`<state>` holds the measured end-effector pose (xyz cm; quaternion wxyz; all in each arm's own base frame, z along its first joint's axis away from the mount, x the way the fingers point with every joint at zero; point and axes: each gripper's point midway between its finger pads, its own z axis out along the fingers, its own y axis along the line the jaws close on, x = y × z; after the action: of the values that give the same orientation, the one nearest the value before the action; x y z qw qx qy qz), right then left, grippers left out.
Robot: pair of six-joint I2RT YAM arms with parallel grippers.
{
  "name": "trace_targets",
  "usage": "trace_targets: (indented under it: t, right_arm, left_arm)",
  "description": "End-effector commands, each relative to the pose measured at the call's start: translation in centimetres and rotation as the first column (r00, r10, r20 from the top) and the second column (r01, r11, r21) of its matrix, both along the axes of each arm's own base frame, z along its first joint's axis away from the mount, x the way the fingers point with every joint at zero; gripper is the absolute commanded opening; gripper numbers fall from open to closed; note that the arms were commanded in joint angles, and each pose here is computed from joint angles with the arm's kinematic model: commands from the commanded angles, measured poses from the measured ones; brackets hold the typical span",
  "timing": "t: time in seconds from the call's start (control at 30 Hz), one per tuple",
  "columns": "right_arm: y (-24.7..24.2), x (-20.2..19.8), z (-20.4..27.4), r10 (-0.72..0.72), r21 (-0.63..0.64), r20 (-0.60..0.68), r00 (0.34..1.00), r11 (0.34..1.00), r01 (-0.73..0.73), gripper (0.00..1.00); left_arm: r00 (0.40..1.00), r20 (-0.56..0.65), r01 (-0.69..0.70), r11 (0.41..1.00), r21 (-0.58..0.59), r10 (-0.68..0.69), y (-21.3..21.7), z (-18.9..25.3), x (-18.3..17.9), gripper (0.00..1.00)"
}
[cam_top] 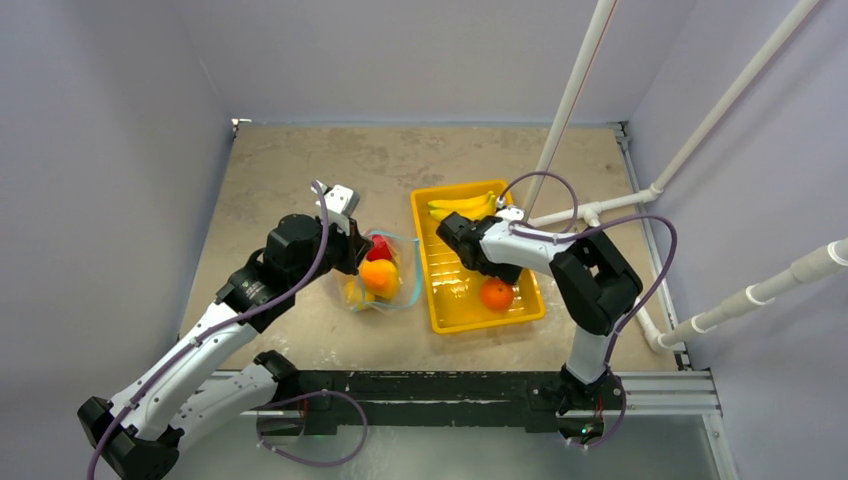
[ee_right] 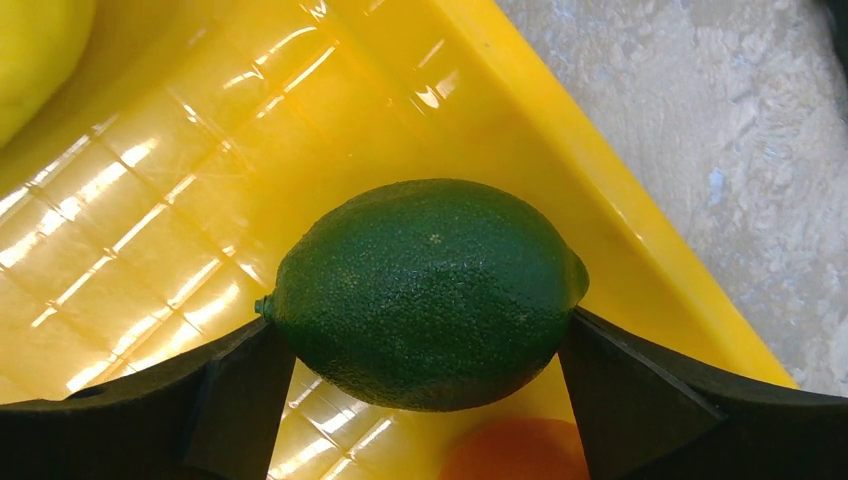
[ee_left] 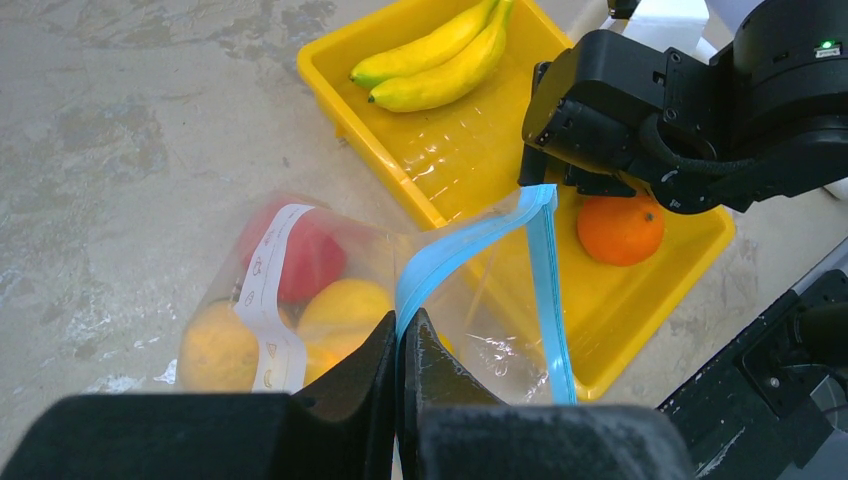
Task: Place the food in the zip-top bag and seal the zipper
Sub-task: Pick up the fake fruit from the bin.
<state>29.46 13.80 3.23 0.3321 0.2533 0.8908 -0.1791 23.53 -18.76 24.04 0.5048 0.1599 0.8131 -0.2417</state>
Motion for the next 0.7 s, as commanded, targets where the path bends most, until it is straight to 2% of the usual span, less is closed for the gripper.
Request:
trace_targets:
  t: [0.0, 0.27, 0.33, 0.43, 0.57, 0.67]
  right_arm:
    - [0.1, 1.2, -0.3, -0.026, 0.020, 0.005, 1.000, 0.999, 0.026, 0.99]
    - [-1.1, 2.5, -0.2, -0.080, 0.010, 0.037, 0.996, 0.997, 0.079, 0.99]
    - [-1.0, 2.7, 0.0, -0.072, 0.019, 0.046, 0.996, 0.997, 0.072, 0.94]
    - [-0.8, 3.0, 0.3, -0.057, 0.030, 0.055, 0.997, 0.998, 0.056, 0.73]
    - [-0.4, 3.3, 0.9, -0.034, 0.051, 0.070, 0.997, 0.998, 0.030, 0.37]
    - [-0.1, 3.6, 1.5, -0.019, 0.068, 0.085, 0.996, 0.998, 0.013, 0.18]
  left_arm:
    - [0.999, 0.037, 0.000, 0.999, -0.042, 0.002, -0.4, 1.3, 0.3, 0.00]
    - [1.000, 0.028, -0.011, 1.000, -0.028, 0.012, -0.3, 1.0, 0.5, 0.00]
    - [0.999, 0.031, -0.025, 0.999, -0.022, 0.026, -0.1, 0.9, 0.7, 0.00]
    - [0.999, 0.029, -0.030, 0.999, -0.018, 0.030, 0.0, 0.8, 0.8, 0.00]
    - [0.999, 0.026, -0.030, 0.999, -0.014, 0.031, -0.1, 0.7, 0.8, 0.00]
    - [0.999, 0.027, -0.033, 0.999, -0.012, 0.033, 0.0, 0.7, 0.9, 0.00]
